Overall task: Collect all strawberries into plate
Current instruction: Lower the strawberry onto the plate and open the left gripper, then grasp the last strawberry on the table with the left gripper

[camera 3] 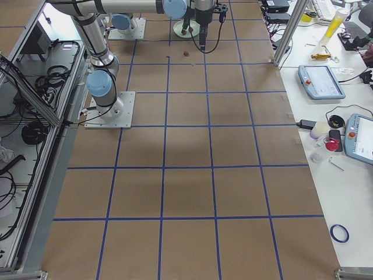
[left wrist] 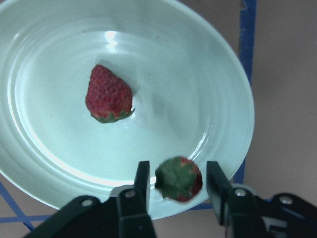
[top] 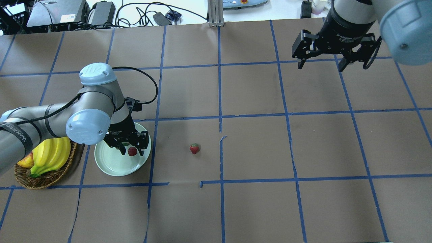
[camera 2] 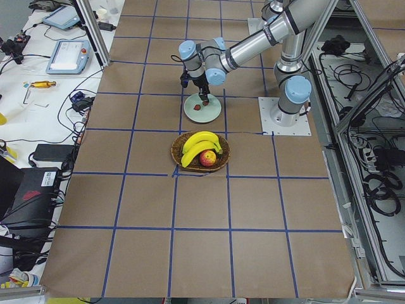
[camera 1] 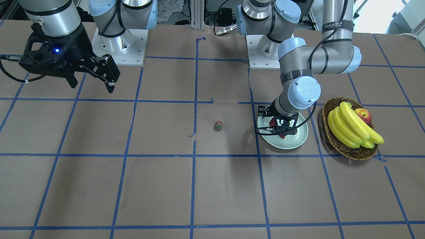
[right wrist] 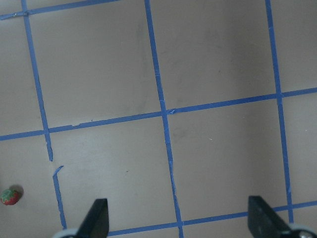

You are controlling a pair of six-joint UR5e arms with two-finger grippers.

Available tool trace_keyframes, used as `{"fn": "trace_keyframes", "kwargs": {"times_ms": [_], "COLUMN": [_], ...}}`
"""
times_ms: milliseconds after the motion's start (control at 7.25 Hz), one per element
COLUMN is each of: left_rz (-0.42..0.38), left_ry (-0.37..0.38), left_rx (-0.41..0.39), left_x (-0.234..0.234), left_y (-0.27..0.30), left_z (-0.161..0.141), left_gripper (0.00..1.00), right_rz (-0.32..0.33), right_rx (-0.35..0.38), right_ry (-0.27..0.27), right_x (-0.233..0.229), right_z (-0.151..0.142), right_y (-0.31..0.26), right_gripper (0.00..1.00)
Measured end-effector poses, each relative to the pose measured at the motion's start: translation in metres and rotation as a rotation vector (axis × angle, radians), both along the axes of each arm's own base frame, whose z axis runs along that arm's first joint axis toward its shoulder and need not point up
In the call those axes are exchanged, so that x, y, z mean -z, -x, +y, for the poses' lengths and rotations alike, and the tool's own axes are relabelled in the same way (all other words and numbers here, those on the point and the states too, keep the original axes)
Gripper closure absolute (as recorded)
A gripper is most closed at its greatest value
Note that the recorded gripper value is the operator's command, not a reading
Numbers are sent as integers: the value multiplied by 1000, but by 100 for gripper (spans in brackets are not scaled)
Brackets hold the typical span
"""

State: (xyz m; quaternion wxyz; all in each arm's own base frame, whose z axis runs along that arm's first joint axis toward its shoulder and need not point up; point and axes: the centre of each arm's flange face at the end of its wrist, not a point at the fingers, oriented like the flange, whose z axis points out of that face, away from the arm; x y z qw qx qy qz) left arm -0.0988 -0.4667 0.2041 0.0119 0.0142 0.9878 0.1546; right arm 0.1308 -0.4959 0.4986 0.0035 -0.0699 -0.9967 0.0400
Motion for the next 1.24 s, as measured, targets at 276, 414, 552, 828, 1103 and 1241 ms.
{"fn": "trace_keyframes", "kwargs": {"times_ms": [276, 414, 552, 828, 1103, 1241], "left_rz": [-28, -13, 18, 28, 24, 25], "left_ry": [126, 185, 212, 199, 190, 195], "left_rx": [-89, -140, -182, -182, -169, -166], "left_x": [-11, -12, -4, 20, 30, 28], "left_y": [67, 106, 139, 177, 185, 186], "left_z": [-4, -3, 1, 13, 15, 15], "left_gripper": [7, 9, 13, 56, 100, 100], "right_rz": [0, 0, 0, 0, 0, 0], "right_rx": [0, 0, 1, 1, 0, 0], "right_ry": [0, 0, 0, 0, 0, 0], "right_x": [0, 0, 0, 0, 0, 0], "right_z": [0, 0, 0, 0, 0, 0], "right_y": [0, 0, 0, 0, 0, 0], "right_gripper": [0, 0, 0, 0, 0, 0]}}
